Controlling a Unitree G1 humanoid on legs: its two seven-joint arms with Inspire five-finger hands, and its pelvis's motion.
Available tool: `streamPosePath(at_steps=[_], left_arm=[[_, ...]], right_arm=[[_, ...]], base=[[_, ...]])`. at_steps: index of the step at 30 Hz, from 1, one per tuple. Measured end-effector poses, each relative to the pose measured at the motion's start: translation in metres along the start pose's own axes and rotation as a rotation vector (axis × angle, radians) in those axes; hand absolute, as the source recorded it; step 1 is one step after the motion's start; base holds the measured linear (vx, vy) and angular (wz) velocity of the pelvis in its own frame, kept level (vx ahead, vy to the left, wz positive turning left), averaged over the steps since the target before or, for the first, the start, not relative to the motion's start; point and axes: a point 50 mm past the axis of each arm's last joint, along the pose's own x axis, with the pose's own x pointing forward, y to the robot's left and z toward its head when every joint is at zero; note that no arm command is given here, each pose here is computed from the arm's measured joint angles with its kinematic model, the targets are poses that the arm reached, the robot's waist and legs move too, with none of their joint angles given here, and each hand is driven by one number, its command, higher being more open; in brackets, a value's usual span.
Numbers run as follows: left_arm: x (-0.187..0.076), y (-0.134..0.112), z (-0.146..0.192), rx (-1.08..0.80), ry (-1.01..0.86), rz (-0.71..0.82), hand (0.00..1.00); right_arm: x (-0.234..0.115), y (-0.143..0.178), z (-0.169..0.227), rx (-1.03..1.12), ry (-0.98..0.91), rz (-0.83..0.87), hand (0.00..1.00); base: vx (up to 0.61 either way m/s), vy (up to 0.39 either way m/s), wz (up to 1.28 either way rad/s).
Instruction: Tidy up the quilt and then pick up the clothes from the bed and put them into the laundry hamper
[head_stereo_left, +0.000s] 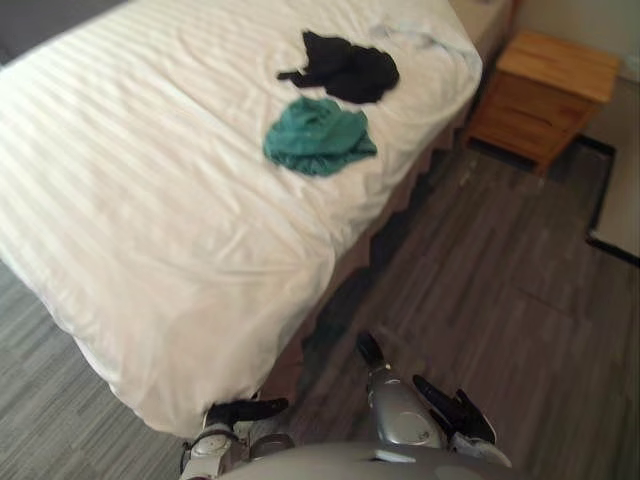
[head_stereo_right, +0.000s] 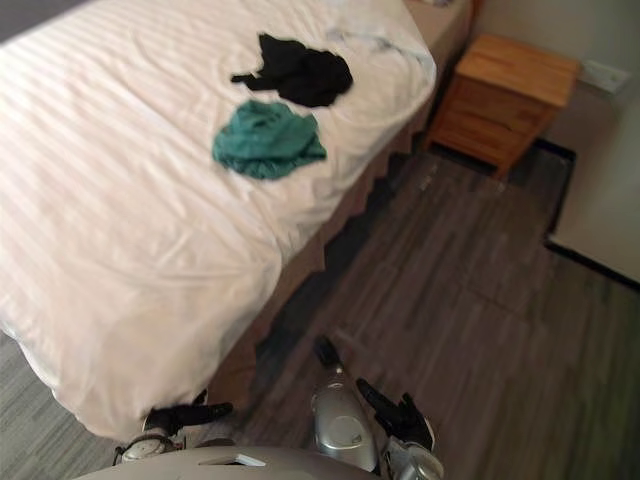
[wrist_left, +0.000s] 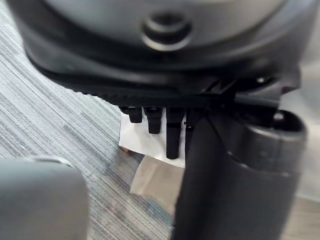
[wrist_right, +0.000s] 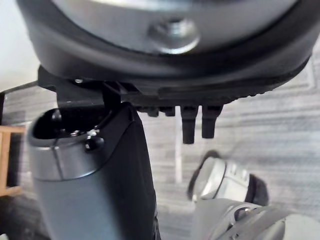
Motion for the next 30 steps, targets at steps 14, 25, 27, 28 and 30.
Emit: streamPosePath(at_steps=[14, 25, 27, 28, 30], left_arm=[[0.001, -0.007, -0.016, -0.104, 0.099, 0.023, 1.0], [0.004, -0.002, -0.009, -0.045, 0.076, 0.031, 1.0], [0.005, 0.002, -0.006, 0.001, 0.062, 0.039, 1.0], [0.006, 0.004, -0.002, 0.034, 0.051, 0.047, 1.0], [0.007, 0.008, -0.001, 0.086, 0.041, 0.061, 1.0]], right_arm=[[0.005, -0.009, -0.025, -0.491, 0.182, -0.069, 1.0], [0.005, -0.015, -0.025, -0.394, 0.18, -0.108, 1.0], [0.005, -0.014, -0.024, -0.332, 0.173, -0.122, 1.0], [0.007, -0.014, -0.019, -0.278, 0.158, -0.142, 1.0], [0.01, -0.014, -0.01, -0.226, 0.132, -0.174, 1.0]], base=[[-0.07, 0.001, -1.09], [0.0, 0.0, 0.03], [-0.09, 0.002, -0.29], [-0.12, 0.027, -0.49], [-0.05, 0.062, -0.69]])
